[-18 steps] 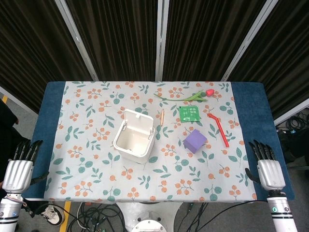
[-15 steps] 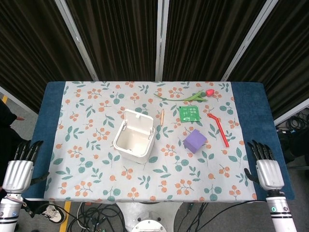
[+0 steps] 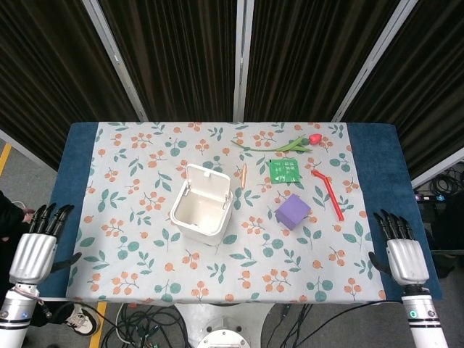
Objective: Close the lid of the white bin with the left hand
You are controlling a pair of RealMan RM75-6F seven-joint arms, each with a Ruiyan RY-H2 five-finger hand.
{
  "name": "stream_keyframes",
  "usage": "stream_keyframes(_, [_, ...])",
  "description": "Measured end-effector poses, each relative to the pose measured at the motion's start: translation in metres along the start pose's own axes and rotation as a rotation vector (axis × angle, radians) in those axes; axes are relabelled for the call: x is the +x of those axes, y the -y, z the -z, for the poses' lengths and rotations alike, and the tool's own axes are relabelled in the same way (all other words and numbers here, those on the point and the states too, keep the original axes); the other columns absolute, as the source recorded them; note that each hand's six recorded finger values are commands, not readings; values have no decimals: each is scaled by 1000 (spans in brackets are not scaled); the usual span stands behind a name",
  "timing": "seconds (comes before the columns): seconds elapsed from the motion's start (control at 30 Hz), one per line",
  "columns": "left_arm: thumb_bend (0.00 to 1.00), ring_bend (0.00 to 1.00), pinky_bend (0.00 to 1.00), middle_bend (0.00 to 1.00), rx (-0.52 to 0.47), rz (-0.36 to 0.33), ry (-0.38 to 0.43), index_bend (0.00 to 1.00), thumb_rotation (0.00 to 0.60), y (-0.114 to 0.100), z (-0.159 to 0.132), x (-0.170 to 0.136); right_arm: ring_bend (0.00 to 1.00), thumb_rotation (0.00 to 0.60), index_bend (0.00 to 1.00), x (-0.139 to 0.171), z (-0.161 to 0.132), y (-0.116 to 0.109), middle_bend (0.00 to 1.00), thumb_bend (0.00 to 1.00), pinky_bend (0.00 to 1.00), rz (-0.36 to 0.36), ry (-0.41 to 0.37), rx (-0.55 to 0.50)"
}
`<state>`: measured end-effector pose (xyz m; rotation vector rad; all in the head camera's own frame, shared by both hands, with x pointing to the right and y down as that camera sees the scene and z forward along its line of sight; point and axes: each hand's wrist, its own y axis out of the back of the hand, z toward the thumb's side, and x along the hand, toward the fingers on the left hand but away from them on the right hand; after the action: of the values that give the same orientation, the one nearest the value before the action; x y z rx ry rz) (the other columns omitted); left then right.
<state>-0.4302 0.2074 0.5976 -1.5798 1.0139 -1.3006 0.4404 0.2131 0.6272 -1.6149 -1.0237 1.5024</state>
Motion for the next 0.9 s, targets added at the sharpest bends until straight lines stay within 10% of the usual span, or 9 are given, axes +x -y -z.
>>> stream_keyframes(0.27, [111,0,0,96,-22,-7,97,37,600,-11,-20,23,0,600,0,0,-1,0,0,216,0,-2,-5,2])
stream_keyframes(0.53, [546,0,0,96,-181,-25,236,37,600,-31,-50,78,0,600,0,-1,-3,2,0,216,0,-9,-7,3])
stream_keyframes(0.9, [650,0,0,96,-283,9,448,40,600,-55,-128,147,0,600,0,-2,0,6,0,216,0,-24,-1,0])
